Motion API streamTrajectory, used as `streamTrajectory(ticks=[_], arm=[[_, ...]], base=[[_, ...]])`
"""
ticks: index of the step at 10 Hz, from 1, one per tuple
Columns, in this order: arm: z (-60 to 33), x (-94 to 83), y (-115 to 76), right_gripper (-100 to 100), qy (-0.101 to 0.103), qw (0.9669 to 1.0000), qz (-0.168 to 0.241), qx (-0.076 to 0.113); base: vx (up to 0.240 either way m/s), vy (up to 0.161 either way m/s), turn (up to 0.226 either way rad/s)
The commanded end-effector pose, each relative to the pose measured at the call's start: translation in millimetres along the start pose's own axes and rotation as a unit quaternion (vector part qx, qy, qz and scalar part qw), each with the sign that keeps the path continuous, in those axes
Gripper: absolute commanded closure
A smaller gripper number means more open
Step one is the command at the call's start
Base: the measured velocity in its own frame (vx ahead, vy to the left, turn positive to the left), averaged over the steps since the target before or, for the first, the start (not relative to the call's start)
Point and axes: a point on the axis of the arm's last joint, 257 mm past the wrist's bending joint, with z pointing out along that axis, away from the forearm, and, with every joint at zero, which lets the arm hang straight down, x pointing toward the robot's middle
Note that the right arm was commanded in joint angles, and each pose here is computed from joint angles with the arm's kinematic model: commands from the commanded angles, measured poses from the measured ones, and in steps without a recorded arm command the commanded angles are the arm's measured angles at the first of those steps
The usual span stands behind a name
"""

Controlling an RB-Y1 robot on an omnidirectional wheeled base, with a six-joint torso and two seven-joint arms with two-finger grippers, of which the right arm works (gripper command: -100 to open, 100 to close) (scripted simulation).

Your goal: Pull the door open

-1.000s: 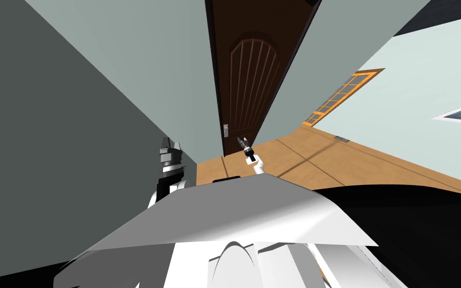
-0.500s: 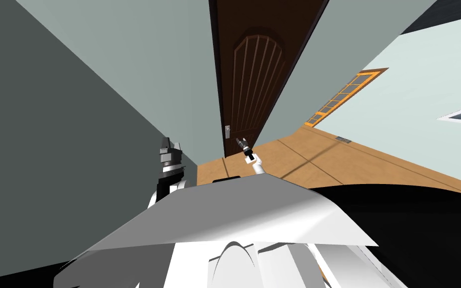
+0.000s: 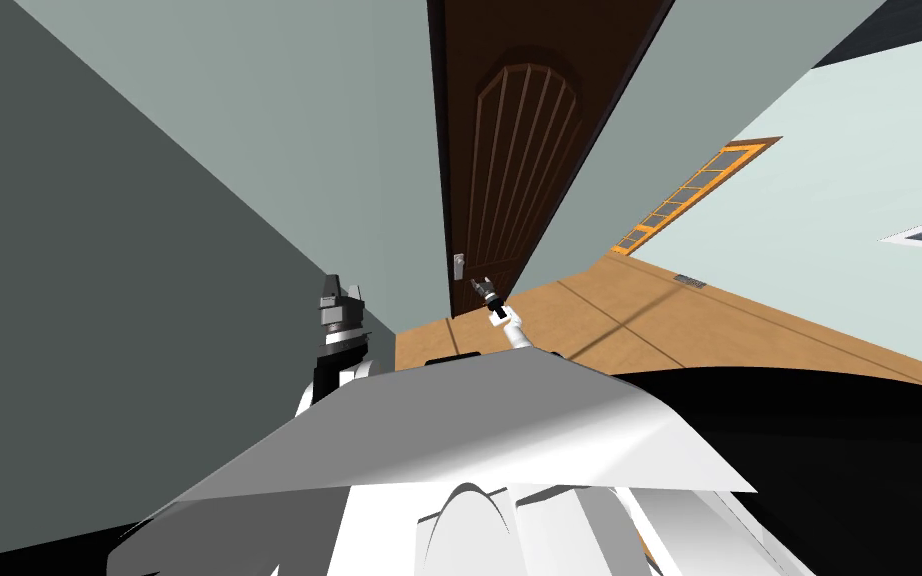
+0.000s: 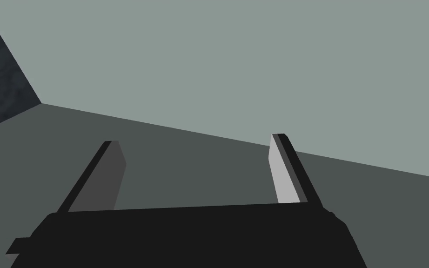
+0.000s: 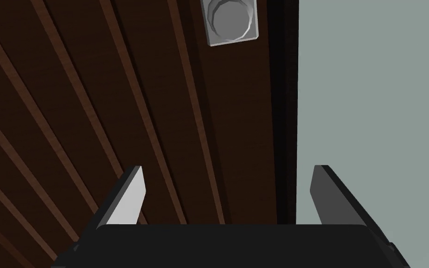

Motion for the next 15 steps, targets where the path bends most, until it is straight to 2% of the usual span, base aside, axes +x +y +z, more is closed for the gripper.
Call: streamTrajectory(ticks=[1,8,10,15], arm=[[4.1,7.5,-0.9,-100,0.009,0.9999,-0.014,0.0],[13.9,30.5,-3.2,-100,0.042,0.9971,-0.064,-0.003],[12.2,29.7,-1.3,-100,0.04,0.9974,-0.06,-0.005],[5.7,33.3,10.8,-100,0.042,0.9972,-0.059,-0.017]], base=[[0.088,0.035,-0.001],[0.094,0.045,-0.001],[0.087,0.019,-0.001],[0.196,0.045,-0.018]])
